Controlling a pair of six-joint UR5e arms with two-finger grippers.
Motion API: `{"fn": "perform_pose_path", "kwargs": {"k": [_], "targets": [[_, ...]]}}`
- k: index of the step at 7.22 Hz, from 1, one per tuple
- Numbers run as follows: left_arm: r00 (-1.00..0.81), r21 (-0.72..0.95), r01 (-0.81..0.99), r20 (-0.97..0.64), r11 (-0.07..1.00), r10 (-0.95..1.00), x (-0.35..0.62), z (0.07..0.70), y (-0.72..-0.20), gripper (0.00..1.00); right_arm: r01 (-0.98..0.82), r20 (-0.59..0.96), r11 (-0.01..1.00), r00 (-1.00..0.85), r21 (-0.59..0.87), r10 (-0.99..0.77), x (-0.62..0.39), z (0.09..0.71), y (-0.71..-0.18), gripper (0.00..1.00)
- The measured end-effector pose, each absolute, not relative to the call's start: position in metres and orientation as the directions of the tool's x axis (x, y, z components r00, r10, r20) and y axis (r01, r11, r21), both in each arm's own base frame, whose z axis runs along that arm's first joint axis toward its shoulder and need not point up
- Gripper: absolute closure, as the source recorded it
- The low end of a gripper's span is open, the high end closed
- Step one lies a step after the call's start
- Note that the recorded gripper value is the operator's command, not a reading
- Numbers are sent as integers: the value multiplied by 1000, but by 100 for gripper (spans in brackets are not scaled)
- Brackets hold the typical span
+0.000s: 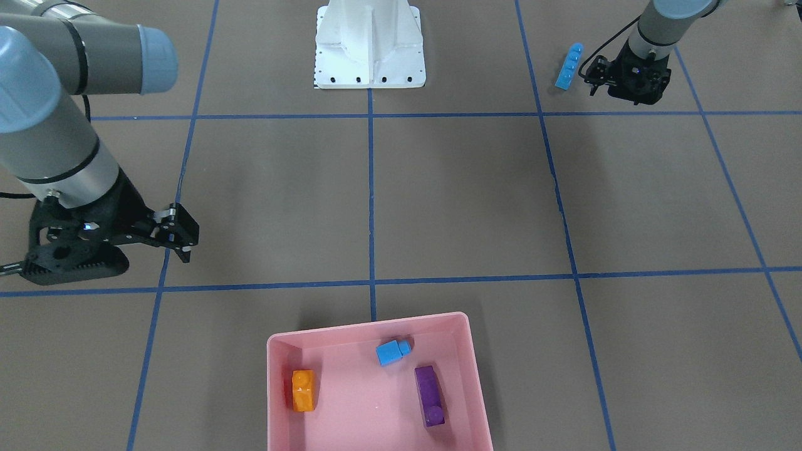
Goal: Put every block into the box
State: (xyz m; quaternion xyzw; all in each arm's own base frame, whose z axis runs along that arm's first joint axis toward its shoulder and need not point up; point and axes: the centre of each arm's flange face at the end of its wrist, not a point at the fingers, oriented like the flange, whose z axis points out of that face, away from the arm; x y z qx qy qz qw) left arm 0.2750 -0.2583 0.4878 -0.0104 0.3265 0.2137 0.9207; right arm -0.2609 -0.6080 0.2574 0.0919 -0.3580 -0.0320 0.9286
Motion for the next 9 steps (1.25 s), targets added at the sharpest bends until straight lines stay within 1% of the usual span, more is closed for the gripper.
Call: {"fn": "perform_pose_path", "kwargs": {"k": [2,5,8,9], "targets": [[656,123,-481,-606,868,449,298,482,-226,0,24,655,977,739,210,-159,-213,287,-588,2],[630,80,-556,-609,828,482,326,484,-183,0,38,652,975,738,217,-174,-197,301,-578,2],[630,50,-588,-598,807,496,339,496,-165,0,37,645,975,744,220,-174,-197,303,-579,2],[631,43,-593,-595,804,497,343,499,-161,2,37,644,974,745,222,-175,-197,302,-579,2]]}}
